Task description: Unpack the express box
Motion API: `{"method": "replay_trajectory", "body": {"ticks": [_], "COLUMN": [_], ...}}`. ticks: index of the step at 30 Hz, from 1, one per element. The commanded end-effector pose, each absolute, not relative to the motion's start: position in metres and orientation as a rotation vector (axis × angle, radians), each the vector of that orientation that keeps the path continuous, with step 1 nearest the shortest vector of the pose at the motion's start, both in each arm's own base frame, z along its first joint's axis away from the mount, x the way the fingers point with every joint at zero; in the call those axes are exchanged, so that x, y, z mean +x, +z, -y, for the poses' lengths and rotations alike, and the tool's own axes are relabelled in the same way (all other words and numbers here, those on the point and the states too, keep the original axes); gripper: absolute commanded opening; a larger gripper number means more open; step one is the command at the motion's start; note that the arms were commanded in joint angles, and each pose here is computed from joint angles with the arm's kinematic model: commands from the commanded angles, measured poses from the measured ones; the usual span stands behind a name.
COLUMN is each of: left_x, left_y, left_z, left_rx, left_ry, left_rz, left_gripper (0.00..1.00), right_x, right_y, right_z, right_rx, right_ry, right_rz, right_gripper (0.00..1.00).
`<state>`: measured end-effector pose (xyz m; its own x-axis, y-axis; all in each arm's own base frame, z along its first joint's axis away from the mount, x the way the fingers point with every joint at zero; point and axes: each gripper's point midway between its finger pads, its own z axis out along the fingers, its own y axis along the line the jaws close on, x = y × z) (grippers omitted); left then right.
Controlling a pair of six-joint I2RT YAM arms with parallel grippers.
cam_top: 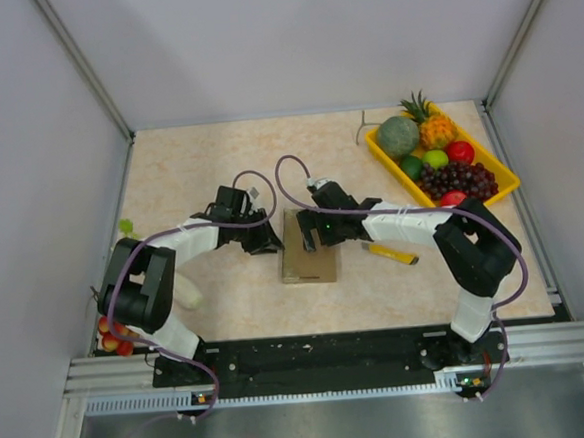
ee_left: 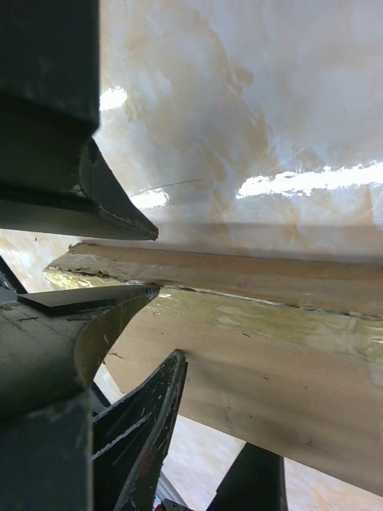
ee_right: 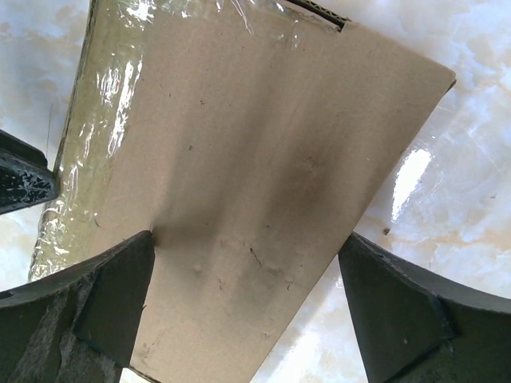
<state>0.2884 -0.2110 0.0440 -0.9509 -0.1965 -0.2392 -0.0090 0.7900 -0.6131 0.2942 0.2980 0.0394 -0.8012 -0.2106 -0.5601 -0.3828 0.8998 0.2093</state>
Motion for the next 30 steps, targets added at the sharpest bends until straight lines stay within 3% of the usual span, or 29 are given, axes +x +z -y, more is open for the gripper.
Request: {"method": "replay_trajectory", "body": {"ticks": [1,5,9,18,30], "left_x": [0.301,0.308,0.310,0.314,0.311], "left_y": [0.060,0.066,0.071,0.059,0.045], "left_z": [0.206,0.203,0.212,0.204,0.206], "left_rx": [-0.179,-0.186,-0.147,-0.179,-0.146], "left_ry": [-0.919,-0.919,-0.990,-0.911,-0.913], "left_rz": [-2.609,-2.572,-2.541,-2.558,-2.589], "left_gripper": [0.33,0.33,0.33,0.31,0.28], "right_x": [0.293,0.290,0.286,0.284,0.284], "right_y": [0.020,0.010,0.002,-0.002,-0.004], "right_z": [-0.284,-0.278,-0.278,-0.275,-0.275], "right_rx": [-0.448,-0.455,-0.464,-0.465,-0.459], "right_ry": [0.266,0.220,0.204,0.184,0.180], "right_rz": [-2.557,-2.584,-2.619,-2.630,-2.638], "right_gripper": [0.91,0.88,0.77,0.68,0.64]}}
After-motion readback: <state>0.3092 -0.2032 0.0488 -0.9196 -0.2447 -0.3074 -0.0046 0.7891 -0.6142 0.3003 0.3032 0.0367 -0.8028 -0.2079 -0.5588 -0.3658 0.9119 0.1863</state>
